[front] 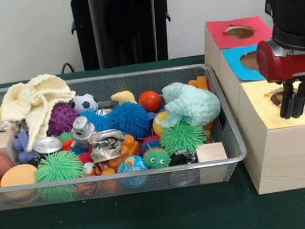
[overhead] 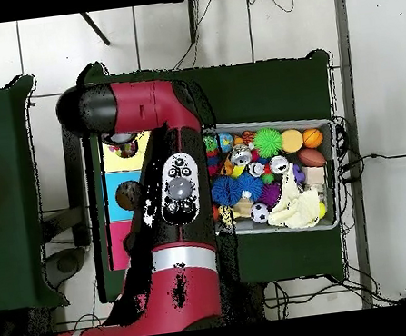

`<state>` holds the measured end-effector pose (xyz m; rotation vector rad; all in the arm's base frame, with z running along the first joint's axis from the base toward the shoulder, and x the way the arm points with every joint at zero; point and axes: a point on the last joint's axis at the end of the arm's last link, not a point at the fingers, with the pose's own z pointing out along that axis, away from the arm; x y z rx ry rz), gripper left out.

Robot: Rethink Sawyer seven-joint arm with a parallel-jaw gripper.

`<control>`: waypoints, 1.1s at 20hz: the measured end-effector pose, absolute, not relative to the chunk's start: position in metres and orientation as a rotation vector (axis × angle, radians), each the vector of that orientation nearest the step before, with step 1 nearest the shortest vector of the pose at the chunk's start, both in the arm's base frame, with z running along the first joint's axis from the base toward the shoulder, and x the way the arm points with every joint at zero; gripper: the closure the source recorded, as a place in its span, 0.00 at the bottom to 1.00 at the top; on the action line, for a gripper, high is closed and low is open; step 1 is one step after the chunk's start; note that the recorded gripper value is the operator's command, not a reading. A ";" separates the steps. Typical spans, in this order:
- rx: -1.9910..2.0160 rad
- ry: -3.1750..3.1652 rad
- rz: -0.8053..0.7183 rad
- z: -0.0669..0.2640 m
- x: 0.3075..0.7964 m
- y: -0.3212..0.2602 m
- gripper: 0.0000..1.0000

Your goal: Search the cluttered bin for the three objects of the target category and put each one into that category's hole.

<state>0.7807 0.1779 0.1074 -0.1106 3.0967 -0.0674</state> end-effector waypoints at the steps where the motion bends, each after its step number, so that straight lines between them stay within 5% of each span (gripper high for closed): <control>1: -0.111 3.095 -0.068 0.107 0.781 0.178 1.00; 22: -0.215 3.041 -0.076 0.109 0.773 0.227 1.00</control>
